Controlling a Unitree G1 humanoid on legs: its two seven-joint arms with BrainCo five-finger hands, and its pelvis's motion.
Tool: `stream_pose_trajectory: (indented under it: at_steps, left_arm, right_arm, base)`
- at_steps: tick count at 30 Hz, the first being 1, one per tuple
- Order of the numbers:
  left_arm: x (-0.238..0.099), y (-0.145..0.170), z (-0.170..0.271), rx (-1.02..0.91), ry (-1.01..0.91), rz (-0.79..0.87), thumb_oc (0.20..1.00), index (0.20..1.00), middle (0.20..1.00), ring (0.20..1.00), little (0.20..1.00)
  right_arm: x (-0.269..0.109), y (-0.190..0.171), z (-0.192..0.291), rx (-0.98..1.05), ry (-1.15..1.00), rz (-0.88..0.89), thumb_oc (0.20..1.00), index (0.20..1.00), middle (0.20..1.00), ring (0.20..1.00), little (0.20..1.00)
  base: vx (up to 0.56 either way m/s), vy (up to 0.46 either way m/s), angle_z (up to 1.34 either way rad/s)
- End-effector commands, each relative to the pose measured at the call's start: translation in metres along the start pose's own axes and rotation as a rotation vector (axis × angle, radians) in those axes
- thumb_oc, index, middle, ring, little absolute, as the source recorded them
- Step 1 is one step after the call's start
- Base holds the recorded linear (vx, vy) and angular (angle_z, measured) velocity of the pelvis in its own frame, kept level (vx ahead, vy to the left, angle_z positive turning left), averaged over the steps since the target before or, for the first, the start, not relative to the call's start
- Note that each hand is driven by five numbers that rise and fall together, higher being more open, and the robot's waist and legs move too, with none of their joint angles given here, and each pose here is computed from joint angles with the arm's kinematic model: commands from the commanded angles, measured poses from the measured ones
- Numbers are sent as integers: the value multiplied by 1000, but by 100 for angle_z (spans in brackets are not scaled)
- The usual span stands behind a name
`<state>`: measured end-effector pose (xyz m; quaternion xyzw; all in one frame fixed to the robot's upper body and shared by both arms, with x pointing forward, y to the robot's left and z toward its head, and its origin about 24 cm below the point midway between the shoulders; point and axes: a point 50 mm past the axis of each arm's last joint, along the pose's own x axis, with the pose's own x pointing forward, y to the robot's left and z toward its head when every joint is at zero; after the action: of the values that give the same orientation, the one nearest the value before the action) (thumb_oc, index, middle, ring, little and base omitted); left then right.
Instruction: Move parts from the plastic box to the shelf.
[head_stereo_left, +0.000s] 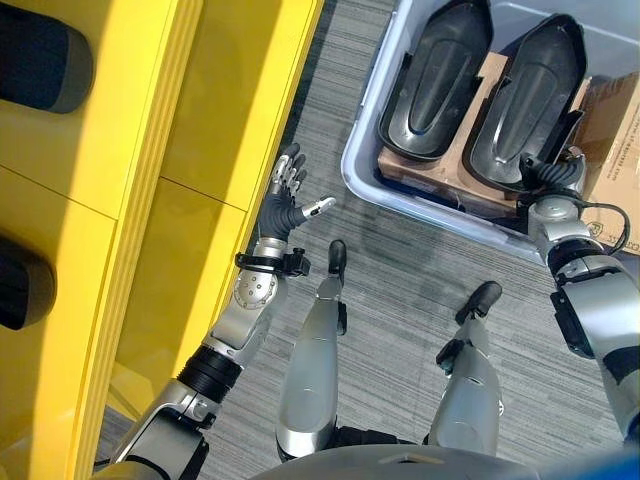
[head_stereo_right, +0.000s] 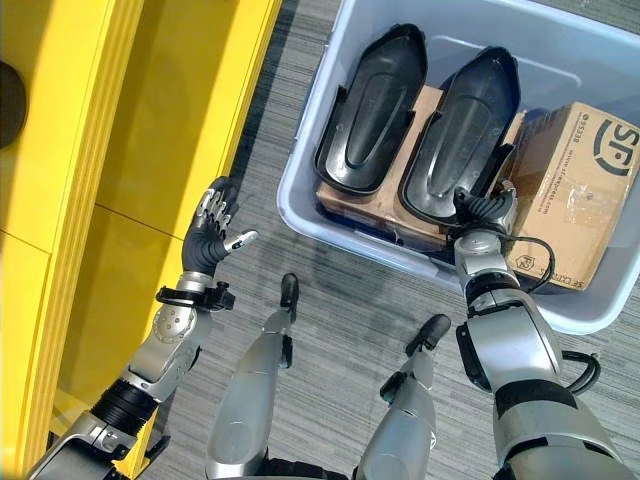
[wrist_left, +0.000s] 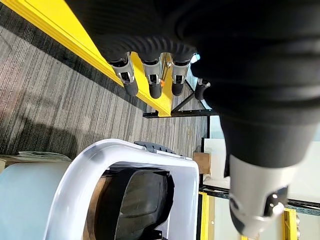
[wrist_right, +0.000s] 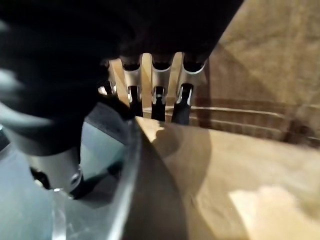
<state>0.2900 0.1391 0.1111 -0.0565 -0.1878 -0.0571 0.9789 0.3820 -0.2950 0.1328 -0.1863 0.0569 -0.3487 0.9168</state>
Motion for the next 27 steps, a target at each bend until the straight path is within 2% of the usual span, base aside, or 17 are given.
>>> stream_pose_trajectory:
  at_steps: [1,27]
  left_arm:
    - [5,-9,32,-44,-168,-38,1000,1000,1000,1000,1000]
    - [-4,8,17,-23,-76,-8,1000,1000,1000,1000,1000]
  right_arm:
    - [8,-13,16,-58,-46,-33,200,200,200,200,200]
    - [-3,-5,-11,220,33,-36,200,200,200,200,200]
  base:
    - [0,0,0]
    - [-12,0,0]
